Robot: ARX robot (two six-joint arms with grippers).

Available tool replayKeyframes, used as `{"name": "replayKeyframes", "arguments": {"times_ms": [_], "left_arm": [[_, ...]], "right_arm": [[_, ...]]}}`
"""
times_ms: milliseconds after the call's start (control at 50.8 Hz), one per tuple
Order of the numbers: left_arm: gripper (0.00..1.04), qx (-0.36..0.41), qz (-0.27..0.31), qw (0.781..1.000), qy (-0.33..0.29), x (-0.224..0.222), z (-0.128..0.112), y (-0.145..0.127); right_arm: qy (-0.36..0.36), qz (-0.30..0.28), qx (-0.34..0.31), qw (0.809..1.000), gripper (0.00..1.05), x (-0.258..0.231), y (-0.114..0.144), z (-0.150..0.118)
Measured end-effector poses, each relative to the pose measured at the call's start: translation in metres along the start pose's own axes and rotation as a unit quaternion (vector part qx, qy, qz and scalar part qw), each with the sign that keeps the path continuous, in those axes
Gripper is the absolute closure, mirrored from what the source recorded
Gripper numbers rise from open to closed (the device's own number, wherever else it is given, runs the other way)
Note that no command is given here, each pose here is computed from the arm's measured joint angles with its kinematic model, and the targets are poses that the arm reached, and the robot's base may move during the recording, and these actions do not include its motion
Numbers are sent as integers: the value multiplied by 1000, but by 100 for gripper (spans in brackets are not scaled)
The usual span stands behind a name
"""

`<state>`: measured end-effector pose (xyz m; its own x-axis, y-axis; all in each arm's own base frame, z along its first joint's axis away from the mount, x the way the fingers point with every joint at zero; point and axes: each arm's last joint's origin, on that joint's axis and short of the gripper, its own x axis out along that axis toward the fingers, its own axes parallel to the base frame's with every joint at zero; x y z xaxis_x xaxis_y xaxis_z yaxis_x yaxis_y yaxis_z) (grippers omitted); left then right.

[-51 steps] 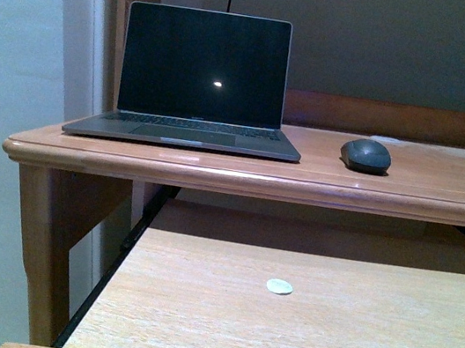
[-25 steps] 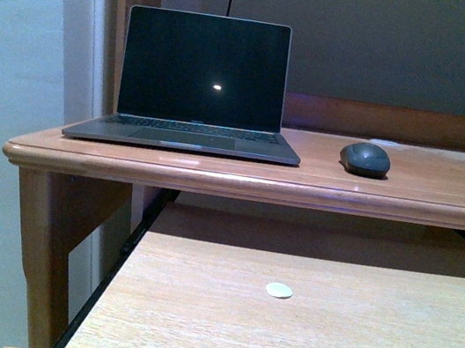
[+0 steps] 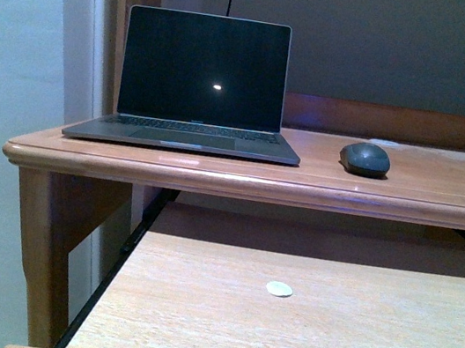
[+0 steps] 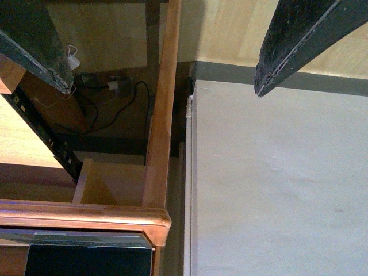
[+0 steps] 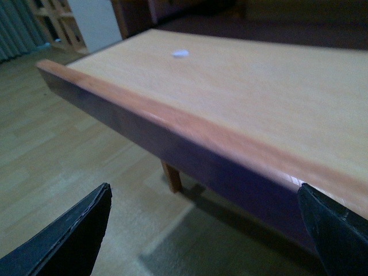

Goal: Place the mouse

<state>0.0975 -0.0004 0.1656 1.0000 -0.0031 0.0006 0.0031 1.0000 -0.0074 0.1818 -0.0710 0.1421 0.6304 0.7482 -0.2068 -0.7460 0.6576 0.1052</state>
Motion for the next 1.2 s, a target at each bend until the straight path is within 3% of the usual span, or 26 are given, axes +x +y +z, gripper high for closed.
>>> {"name": "replayKeyframes", "arguments": {"times_ms": [118, 413, 649, 905, 1082, 1200], "left_arm": [[8, 0, 0, 1000, 0, 0, 0, 0], [8, 0, 0, 1000, 0, 0, 0, 0], [8, 0, 0, 1000, 0, 0, 0, 0], [8, 0, 0, 1000, 0, 0, 0, 0], [8, 0, 0, 1000, 0, 0, 0, 0], [8, 0, 0, 1000, 0, 0, 0, 0]], "right_arm": [[16, -2, 50, 999, 7, -8, -6, -10], [3, -21, -18, 1000, 7, -6, -11, -3], [6, -57, -46, 997, 7, 27, -13, 4], [-11, -178, -44, 983, 7, 99, -28, 22], [-7, -309, -11, 951, 7, 164, -42, 38], [-10, -359, -2, 933, 7, 185, -46, 47]]}}
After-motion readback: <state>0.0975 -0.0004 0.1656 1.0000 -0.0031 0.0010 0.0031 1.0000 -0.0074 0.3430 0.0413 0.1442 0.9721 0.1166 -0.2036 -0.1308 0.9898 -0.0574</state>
